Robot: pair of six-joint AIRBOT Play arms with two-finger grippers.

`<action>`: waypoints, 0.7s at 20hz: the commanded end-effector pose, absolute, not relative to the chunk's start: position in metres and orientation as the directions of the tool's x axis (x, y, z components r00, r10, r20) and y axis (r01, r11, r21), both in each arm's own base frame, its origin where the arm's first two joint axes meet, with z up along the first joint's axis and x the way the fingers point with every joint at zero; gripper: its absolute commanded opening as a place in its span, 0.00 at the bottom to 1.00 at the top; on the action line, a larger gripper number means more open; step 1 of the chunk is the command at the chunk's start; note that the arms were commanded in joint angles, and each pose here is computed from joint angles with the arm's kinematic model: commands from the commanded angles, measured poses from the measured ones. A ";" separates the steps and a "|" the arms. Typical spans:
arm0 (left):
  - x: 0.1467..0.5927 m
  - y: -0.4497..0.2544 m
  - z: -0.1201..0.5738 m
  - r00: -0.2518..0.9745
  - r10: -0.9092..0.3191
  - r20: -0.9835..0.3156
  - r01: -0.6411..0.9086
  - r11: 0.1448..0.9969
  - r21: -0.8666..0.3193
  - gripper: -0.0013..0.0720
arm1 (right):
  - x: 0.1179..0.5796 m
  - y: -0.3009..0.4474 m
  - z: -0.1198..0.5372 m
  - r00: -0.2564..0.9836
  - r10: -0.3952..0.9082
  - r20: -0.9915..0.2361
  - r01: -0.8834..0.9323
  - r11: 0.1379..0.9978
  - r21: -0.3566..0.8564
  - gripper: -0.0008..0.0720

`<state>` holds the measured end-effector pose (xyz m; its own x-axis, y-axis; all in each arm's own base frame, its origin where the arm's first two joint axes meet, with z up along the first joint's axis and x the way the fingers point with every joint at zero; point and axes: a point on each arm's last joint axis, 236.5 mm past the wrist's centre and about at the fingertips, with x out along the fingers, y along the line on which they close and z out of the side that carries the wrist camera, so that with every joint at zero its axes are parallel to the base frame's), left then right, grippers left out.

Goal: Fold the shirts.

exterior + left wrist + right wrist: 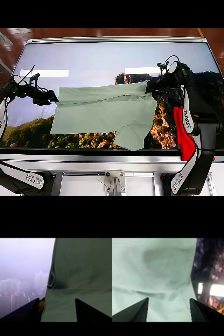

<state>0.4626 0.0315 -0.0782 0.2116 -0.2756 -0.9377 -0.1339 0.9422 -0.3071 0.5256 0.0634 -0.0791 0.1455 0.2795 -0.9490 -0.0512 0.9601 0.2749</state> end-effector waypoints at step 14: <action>0.264 0.042 -0.098 0.076 -0.470 -0.880 -0.362 0.809 -0.463 0.95 | 0.380 -0.029 -0.016 0.008 0.481 -0.877 0.233 0.852 0.469 0.87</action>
<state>0.2806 0.0514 -0.0782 0.0146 -0.4293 -0.9031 -0.3186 0.8541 -0.4112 0.3851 -0.0316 -0.0112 -0.0718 0.4316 -0.8992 0.1838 0.8918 0.4134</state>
